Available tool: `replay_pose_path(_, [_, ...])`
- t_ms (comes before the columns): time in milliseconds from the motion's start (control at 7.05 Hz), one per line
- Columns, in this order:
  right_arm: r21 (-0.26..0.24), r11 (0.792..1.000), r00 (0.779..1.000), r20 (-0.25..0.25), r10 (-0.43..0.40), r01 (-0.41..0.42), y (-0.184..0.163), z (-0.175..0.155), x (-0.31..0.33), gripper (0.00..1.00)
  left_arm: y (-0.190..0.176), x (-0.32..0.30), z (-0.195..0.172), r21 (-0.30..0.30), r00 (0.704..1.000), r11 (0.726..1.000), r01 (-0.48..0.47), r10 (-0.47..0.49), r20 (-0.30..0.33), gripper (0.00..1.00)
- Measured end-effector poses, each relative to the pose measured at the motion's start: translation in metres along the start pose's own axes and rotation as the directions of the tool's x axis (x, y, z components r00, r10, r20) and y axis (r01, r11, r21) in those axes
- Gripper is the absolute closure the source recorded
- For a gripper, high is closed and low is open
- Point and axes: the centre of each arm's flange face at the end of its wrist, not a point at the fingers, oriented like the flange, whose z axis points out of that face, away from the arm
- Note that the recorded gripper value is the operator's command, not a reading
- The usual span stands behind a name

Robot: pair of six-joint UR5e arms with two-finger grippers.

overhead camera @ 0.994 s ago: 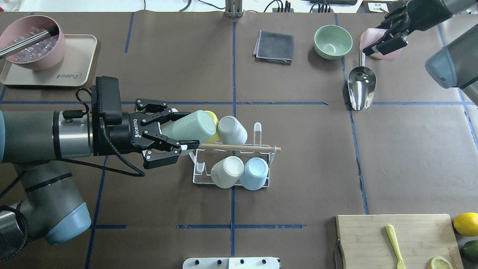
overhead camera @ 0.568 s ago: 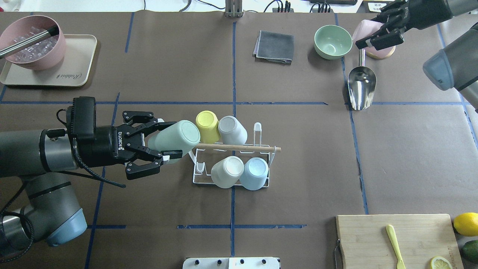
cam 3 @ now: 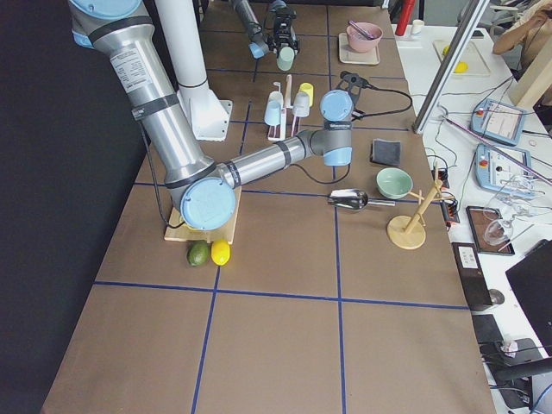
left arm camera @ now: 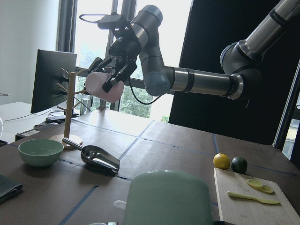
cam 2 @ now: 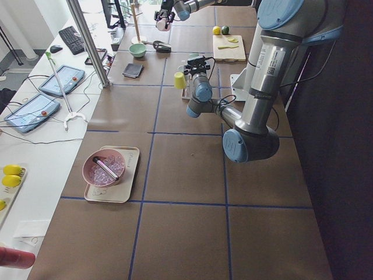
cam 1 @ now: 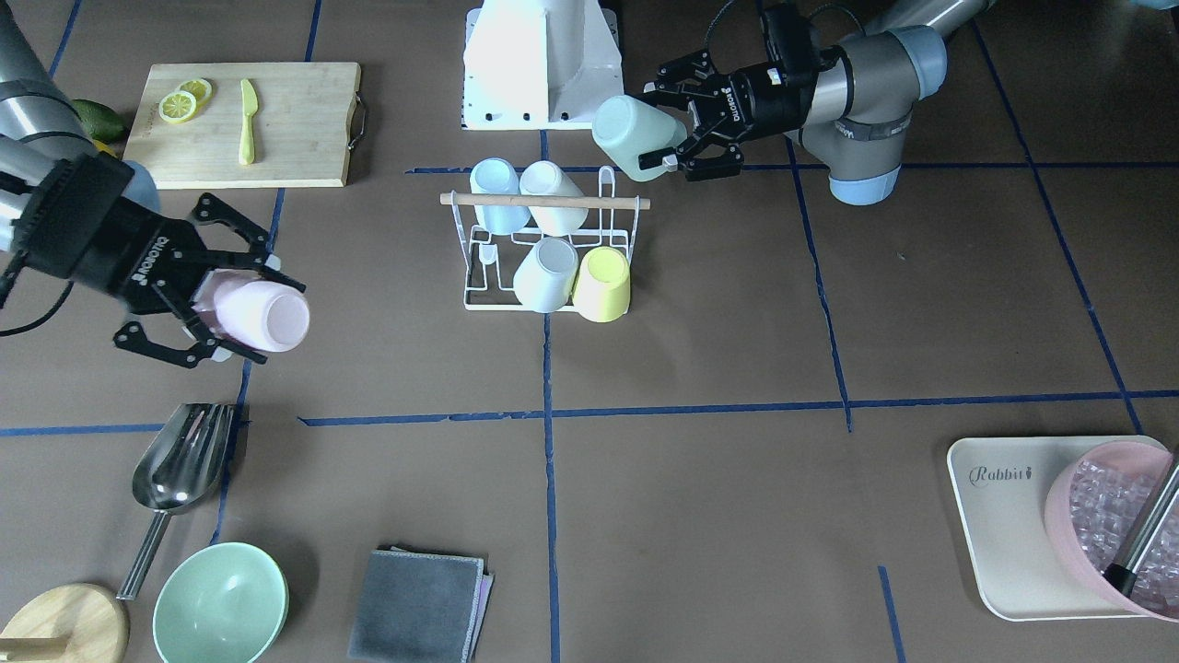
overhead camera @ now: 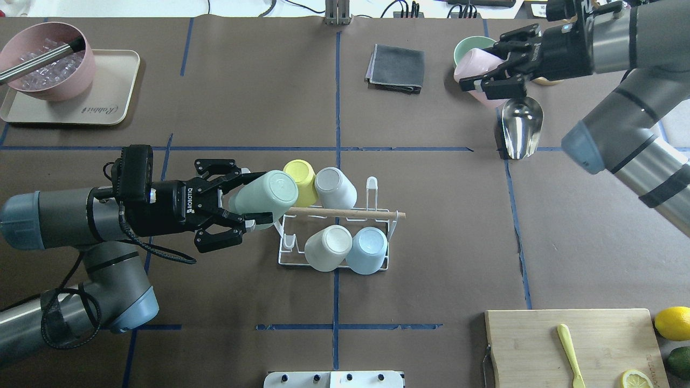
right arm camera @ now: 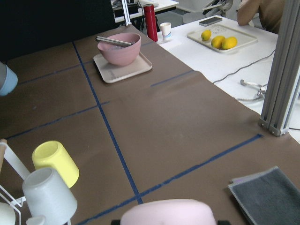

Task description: Place cup on cup holder

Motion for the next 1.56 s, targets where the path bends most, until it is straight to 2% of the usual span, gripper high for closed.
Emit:
replay_pose_path(284, [0.169, 0.986, 1.0, 0.0, 0.008, -0.008, 0.016, 0.044, -0.048, 1.0, 0.004, 0.0, -0.004, 0.044, 1.0, 0.999, -0.014, 0.015, -0.017, 0.92])
replay_pose_path(568, [0.288, 0.958, 1.0, 0.02, -0.008, 0.002, 0.025, 0.061, -0.073, 1.0, 0.023, 0.007, -0.001, 0.06, 0.999, 0.998, -0.001, 0.003, -0.036, 0.92])
replay_pose_path(852, [0.419, 0.908, 0.999, 0.021, -0.041, 0.028, 0.032, 0.072, -0.092, 1.0, 0.043, 0.021, 0.007, 0.062, 0.999, 0.998, 0.032, -0.03, -0.042, 0.92])
replay_pose_path(994, [0.455, 0.887, 0.996, -0.002, -0.092, 0.082, 0.035, 0.078, -0.101, 1.0, 0.048, 0.024, 0.011, 0.063, 0.998, 0.997, 0.041, -0.038, -0.039, 0.92])
replay_pose_path(1135, [0.464, 0.874, 0.988, -0.026, -0.151, 0.146, 0.039, 0.084, -0.11, 1.0, 0.05, 0.025, 0.016, 0.067, 0.999, 0.997, 0.046, -0.044, -0.033, 0.92])
replay_pose_path(1419, [0.441, 0.863, 0.967, -0.061, -0.247, 0.248, 0.045, 0.104, -0.118, 1.0, 0.057, 0.021, 0.023, 0.074, 0.999, 0.996, 0.052, -0.051, -0.016, 0.92])
replay_pose_path(1561, [0.43, 0.863, 0.962, -0.063, -0.266, 0.266, 0.044, 0.12, -0.119, 1.0, 0.062, 0.02, 0.024, 0.075, 0.998, 0.996, 0.056, -0.056, -0.006, 0.91])
